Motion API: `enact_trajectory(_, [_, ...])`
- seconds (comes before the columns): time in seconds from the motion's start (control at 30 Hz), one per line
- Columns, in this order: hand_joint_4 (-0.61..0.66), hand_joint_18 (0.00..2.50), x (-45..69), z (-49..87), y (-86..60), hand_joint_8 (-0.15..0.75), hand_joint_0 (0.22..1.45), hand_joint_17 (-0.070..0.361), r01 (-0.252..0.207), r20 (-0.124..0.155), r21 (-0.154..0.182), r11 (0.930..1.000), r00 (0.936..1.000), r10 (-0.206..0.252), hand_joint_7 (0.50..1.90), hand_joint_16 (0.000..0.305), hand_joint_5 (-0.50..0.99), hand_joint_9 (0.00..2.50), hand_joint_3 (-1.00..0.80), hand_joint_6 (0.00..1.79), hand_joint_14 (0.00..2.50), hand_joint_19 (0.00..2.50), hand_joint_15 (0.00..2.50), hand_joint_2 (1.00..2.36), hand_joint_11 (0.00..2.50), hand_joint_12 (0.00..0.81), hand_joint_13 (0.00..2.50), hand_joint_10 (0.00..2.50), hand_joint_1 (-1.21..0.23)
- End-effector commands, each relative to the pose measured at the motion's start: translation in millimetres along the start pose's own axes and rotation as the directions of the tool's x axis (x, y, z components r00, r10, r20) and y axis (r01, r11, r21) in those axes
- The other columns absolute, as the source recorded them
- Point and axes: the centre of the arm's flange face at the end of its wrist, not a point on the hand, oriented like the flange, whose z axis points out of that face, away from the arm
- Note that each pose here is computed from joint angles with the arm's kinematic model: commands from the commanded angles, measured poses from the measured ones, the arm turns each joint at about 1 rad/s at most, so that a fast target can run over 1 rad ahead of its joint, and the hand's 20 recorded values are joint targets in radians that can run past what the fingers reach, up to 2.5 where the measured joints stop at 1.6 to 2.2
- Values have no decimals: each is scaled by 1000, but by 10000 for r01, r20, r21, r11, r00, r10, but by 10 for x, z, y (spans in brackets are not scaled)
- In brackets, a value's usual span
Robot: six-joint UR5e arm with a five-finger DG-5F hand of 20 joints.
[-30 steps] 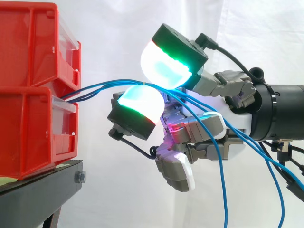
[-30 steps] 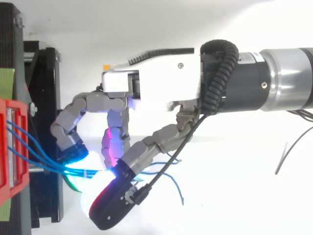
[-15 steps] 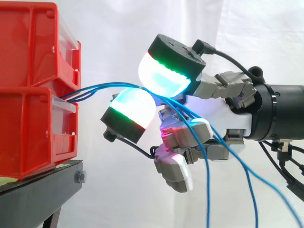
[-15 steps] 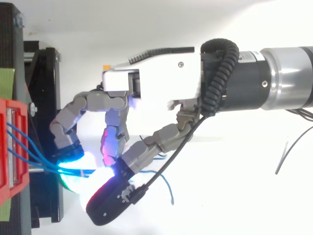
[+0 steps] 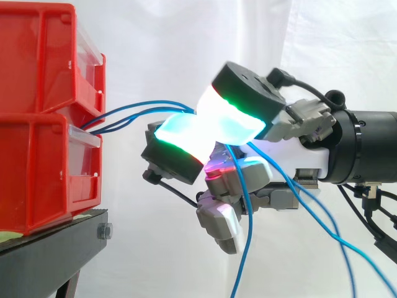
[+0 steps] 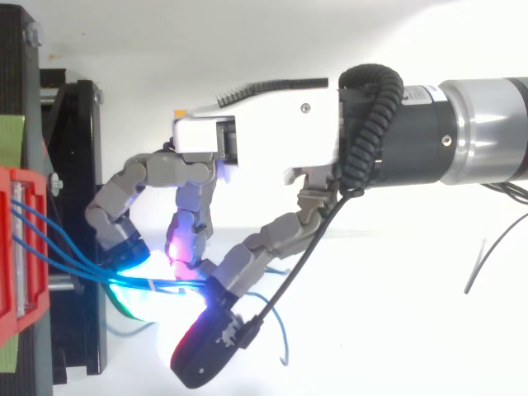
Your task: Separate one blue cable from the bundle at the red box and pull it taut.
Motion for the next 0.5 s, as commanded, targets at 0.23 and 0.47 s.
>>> enact_trajectory(0.23, [103,1195,-4,6,14,431,490,119,2,-8,-34,10000,10000,-2,1141,53,-98,1484,-500,902,24,638,686,1000,1219,445,1241,25,-826])
enact_trajectory(0.47, [118,1183,-2,12,30,414,531,117,3,-60,-79,10000,10000,-4,1090,52,-101,1479,-500,872,25,662,689,1000,1183,438,1240,25,-581])
